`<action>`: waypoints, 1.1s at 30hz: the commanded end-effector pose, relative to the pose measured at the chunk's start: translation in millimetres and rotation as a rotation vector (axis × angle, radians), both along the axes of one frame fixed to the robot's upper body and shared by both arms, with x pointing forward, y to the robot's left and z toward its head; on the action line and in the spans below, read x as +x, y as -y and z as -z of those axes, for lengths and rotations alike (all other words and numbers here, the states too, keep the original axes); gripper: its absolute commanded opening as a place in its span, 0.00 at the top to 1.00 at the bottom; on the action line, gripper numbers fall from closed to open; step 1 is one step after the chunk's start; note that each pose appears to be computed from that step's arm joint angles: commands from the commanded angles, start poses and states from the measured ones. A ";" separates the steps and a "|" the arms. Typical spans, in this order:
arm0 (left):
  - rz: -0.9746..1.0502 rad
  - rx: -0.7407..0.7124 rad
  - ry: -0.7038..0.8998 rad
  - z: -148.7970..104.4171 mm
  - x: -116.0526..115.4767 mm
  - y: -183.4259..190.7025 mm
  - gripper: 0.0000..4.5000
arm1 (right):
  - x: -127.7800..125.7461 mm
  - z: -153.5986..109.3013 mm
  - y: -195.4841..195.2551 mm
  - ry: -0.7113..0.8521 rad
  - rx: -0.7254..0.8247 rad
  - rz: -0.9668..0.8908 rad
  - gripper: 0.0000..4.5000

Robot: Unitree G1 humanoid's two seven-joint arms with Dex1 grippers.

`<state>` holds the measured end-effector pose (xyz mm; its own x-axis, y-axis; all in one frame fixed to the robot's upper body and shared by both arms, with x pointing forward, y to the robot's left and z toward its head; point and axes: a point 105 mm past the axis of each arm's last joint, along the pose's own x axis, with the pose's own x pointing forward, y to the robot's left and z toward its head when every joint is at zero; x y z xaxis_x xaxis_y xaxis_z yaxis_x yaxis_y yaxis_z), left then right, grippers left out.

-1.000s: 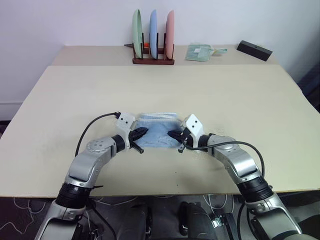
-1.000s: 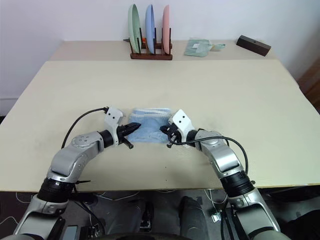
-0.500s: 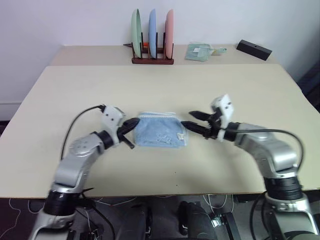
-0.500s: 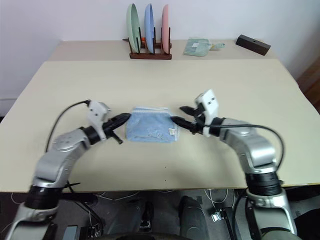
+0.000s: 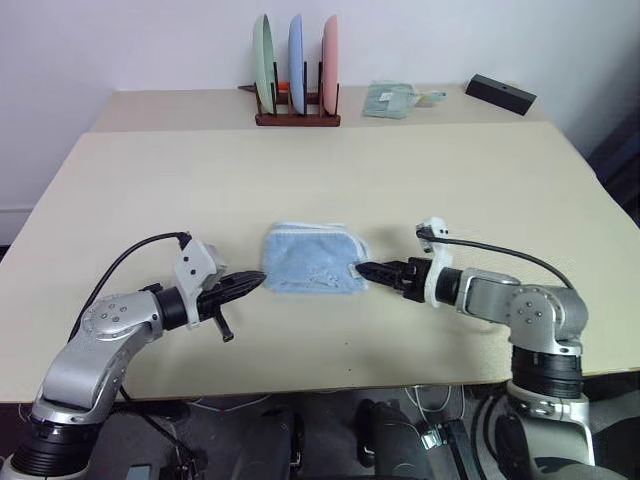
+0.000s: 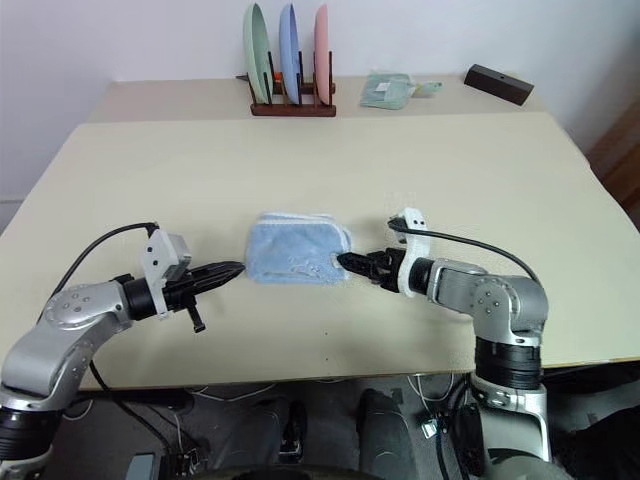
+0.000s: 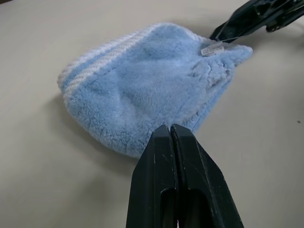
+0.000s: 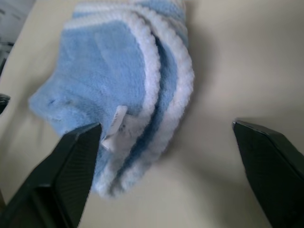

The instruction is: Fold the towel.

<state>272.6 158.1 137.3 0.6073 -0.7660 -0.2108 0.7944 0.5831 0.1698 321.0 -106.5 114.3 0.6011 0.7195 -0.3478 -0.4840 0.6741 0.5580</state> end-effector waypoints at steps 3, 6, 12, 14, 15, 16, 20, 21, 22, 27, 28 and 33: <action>0.011 -0.010 0.022 -7.8 -7.0 1.2 1.00 | 5.8 -2.9 -24.3 -0.020 0.049 -0.009 0.01; 0.021 0.000 0.014 -6.2 -12.5 0.1 1.00 | 13.5 -1.0 -38.9 -0.060 0.100 0.007 0.20; -0.002 0.008 0.012 -5.6 -12.2 -3.6 1.00 | 20.6 -13.5 -46.6 -0.073 0.194 0.021 0.86; -0.003 0.010 0.009 -4.8 -12.4 -3.3 1.00 | 20.1 -14.4 -46.4 -0.073 0.196 0.020 0.99; -0.004 0.011 0.007 -4.1 -13.0 -3.1 1.00 | 19.3 -14.7 -46.1 -0.074 0.198 0.020 0.99; -0.002 0.020 0.004 -1.9 -12.9 -2.0 1.00 | 22.6 -22.3 -38.7 -0.059 0.234 0.050 0.99; 0.008 0.022 0.001 0.1 -13.5 1.6 1.00 | 43.3 -56.4 17.8 0.071 0.351 0.273 0.99; 0.012 0.016 -0.001 0.1 -13.1 3.1 1.00 | 49.7 -64.1 44.8 0.101 0.370 0.372 0.99; 0.017 0.010 -0.005 0.5 -12.7 4.8 1.00 | 53.6 -69.3 68.3 0.123 0.377 0.456 0.99; 0.074 -0.006 -0.017 5.0 -8.4 19.4 1.00 | 52.3 -88.8 186.2 0.211 0.373 0.857 0.99; 0.084 -0.009 -0.016 5.1 -6.8 22.3 1.00 | 49.8 -86.4 206.7 0.199 0.370 0.943 0.99; 0.117 -0.015 -0.008 3.8 -0.3 31.7 1.00 | 36.7 -62.5 256.9 0.072 0.394 1.179 0.99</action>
